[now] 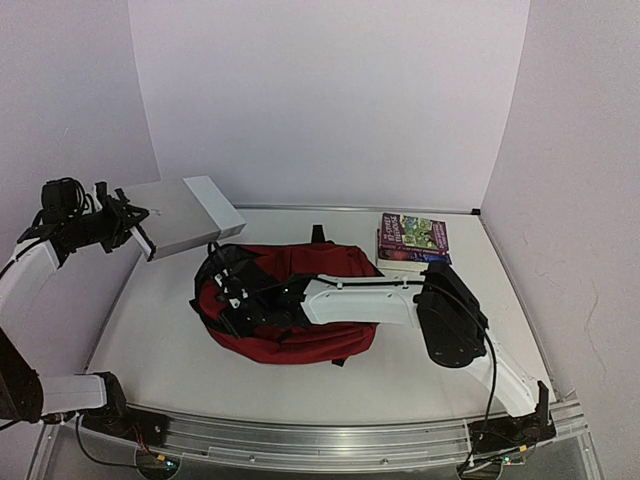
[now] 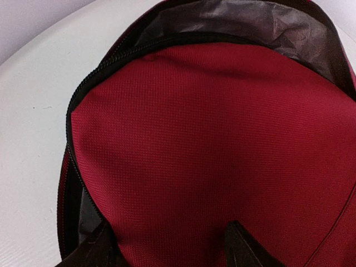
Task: Pack the student bag
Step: Place the book in the student bag.
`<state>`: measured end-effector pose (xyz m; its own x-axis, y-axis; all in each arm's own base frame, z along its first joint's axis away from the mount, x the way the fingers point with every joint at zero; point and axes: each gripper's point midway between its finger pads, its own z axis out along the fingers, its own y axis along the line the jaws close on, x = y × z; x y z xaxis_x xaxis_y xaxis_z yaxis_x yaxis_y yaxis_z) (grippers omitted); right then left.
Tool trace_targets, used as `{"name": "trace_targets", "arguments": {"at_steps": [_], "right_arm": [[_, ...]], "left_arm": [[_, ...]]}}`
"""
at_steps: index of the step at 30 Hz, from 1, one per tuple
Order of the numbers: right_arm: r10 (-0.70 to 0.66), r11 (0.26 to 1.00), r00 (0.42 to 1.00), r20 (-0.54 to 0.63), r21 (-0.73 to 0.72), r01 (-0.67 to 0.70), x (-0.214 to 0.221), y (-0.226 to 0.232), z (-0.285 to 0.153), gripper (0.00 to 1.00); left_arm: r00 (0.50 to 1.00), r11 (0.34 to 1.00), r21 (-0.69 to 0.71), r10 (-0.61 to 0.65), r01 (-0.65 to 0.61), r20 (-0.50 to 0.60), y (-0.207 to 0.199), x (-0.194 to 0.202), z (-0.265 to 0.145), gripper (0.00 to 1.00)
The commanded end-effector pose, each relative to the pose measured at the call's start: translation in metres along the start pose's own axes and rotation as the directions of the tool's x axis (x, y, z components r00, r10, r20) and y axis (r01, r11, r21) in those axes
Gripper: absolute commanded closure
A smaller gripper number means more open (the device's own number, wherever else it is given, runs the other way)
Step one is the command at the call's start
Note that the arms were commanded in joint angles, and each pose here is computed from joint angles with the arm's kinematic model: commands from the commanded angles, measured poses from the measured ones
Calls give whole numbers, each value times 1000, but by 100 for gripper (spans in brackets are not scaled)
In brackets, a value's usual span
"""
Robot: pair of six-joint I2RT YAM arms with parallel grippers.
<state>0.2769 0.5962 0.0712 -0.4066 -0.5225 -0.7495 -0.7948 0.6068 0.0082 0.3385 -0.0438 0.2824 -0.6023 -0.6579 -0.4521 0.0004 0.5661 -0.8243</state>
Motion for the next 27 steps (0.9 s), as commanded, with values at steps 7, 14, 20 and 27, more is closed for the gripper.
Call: {"name": "trace_targets", "arguments": {"at_steps": [7,14,20,27], "right_arm": [[27,992,993,117,117,-41,-49,-20,-28,100],[262,929,944,200,215,-303,-64,-92,-79,100],[415,879,854,314,102,-465,-75,-123,-120,100],[468,856,777,421,3,-518,-99,-126,-163,100]], "left_arm": [[989,990,30,137,-139,53,-42,-10,-29,83],[974,958,178,225,-223,7,-86,4,-49,82],[960,922,299,275,-248,-52,-100,34,-62,80],[979,967,236,133,-94,-153,-54,58,-43,81]]}}
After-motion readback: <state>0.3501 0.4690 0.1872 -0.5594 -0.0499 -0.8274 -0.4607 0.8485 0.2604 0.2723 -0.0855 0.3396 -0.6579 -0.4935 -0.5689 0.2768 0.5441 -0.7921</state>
